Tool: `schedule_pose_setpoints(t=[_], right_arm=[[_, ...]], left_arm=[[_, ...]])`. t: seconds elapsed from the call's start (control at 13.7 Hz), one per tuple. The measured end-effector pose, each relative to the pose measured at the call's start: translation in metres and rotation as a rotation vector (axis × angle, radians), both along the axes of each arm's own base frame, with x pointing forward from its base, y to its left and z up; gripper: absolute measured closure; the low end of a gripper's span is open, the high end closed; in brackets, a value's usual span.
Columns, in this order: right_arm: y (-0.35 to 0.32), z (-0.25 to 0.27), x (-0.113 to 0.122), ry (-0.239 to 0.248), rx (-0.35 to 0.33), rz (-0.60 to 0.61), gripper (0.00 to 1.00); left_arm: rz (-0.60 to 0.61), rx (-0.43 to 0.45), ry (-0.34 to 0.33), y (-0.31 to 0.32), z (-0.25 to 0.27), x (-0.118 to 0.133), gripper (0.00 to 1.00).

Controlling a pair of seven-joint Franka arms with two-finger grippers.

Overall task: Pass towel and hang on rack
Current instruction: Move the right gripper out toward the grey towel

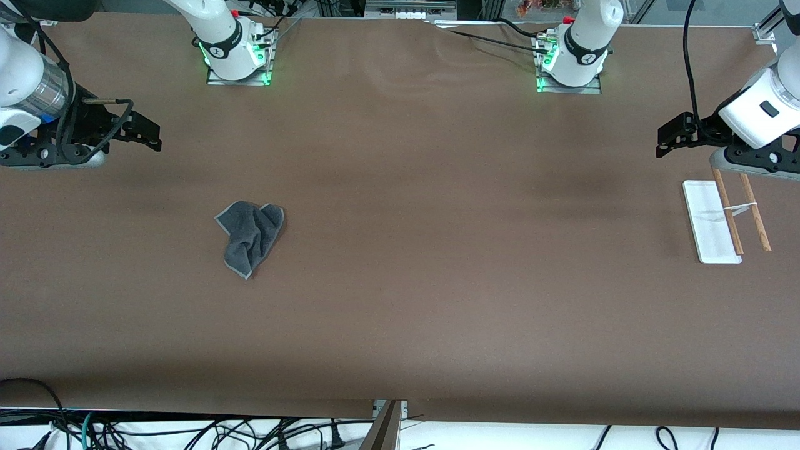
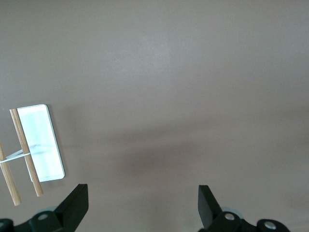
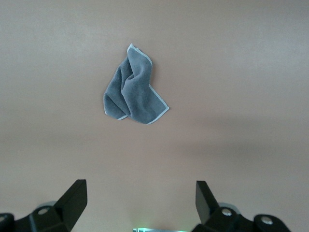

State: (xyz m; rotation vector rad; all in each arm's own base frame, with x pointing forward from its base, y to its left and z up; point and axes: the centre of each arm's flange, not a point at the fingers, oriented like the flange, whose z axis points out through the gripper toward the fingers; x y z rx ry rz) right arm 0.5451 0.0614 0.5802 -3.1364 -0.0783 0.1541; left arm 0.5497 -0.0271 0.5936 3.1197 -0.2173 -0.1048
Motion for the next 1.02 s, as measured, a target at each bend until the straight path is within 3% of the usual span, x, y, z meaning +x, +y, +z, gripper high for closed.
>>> schedule_pose_setpoints(t=[0.66,1.02], right_arm=[[0.0,-0.001,0.0,0.002,-0.002,0.006,0.0],[0.0,-0.014,0.0,0.028,-0.005,0.006,0.0]], left_arm=[[-0.001,0.0,0.0,-0.001,0.0,0.0,0.0],[-0.001,0.0,0.0,-0.001,0.0,0.0,0.0]])
